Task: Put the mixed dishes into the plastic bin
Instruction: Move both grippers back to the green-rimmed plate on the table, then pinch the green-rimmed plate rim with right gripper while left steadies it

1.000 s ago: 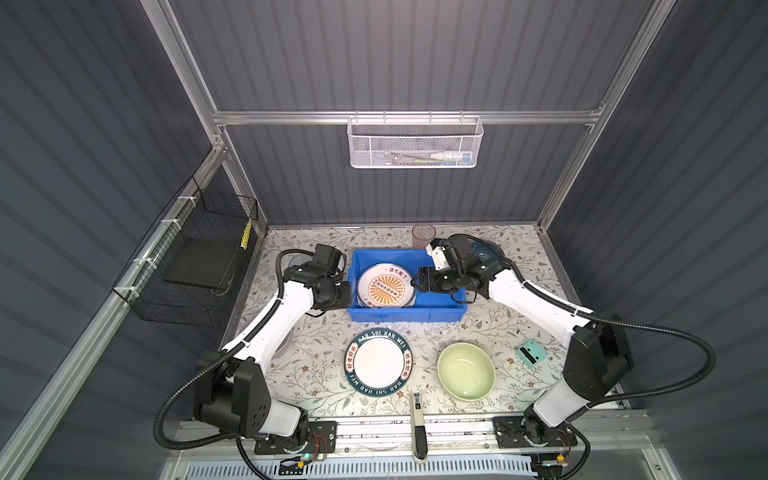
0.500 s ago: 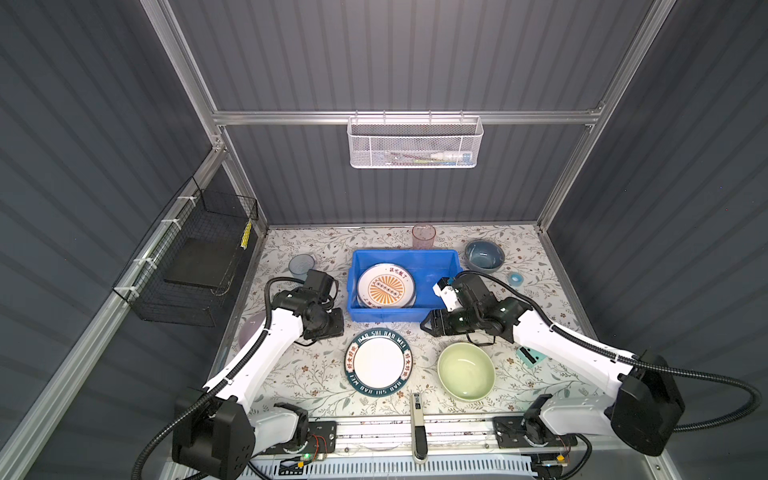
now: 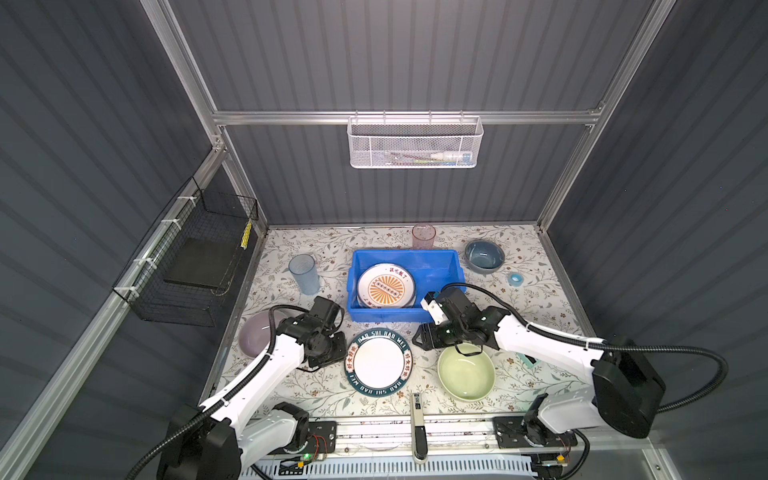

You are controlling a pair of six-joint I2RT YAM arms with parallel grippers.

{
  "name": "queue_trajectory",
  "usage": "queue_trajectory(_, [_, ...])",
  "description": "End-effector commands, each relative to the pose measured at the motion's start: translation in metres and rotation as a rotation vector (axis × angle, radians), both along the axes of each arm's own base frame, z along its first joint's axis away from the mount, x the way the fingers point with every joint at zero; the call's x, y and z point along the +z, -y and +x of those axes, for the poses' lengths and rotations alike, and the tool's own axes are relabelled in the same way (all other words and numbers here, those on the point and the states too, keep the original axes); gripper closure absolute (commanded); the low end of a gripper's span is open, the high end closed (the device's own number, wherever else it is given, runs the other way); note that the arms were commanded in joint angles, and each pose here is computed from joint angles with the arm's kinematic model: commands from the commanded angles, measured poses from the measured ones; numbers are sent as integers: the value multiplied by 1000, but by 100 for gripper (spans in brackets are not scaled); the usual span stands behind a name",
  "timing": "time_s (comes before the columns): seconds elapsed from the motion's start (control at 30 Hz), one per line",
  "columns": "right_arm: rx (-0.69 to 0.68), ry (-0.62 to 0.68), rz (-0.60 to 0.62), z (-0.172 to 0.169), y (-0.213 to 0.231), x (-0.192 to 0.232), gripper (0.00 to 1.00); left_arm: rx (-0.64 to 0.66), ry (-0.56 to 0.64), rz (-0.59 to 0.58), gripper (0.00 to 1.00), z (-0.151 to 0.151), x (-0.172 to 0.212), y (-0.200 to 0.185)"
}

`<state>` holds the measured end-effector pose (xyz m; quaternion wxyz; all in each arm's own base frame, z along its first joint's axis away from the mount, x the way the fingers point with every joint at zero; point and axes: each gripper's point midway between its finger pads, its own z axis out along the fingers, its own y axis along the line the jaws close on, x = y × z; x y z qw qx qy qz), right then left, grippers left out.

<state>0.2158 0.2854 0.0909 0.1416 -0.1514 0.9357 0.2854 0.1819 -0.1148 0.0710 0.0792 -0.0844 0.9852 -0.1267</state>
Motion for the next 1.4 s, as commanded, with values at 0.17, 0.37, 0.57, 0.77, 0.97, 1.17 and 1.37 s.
queue_trajectory(0.17, [14, -10, -27, 6, -14, -21, 40, 31, -21, 26, 73, -5, -13, -1])
queue_trajectory(0.37, [27, -24, -38, 5, -23, -31, 40, 33, -63, 16, 77, -14, -31, 0])
queue_trajectory(0.57, [24, -26, -55, 5, -27, -38, 41, 36, -61, 8, 79, -15, -36, 1])
queue_trajectory(0.77, [17, -16, -99, 3, -26, -46, 42, 35, -78, 4, 82, -17, -44, 2])
queue_trajectory(0.97, [6, 29, -154, -2, -22, -47, 41, 52, -81, 14, 87, -22, -50, -3])
queue_trajectory(1.17, [7, 25, -148, -7, -26, -42, 40, 62, -91, 12, 89, -24, -57, -3])
queue_trajectory(1.37, [7, 7, -147, -11, -32, -46, 41, 56, -114, 24, 90, -26, -67, -4])
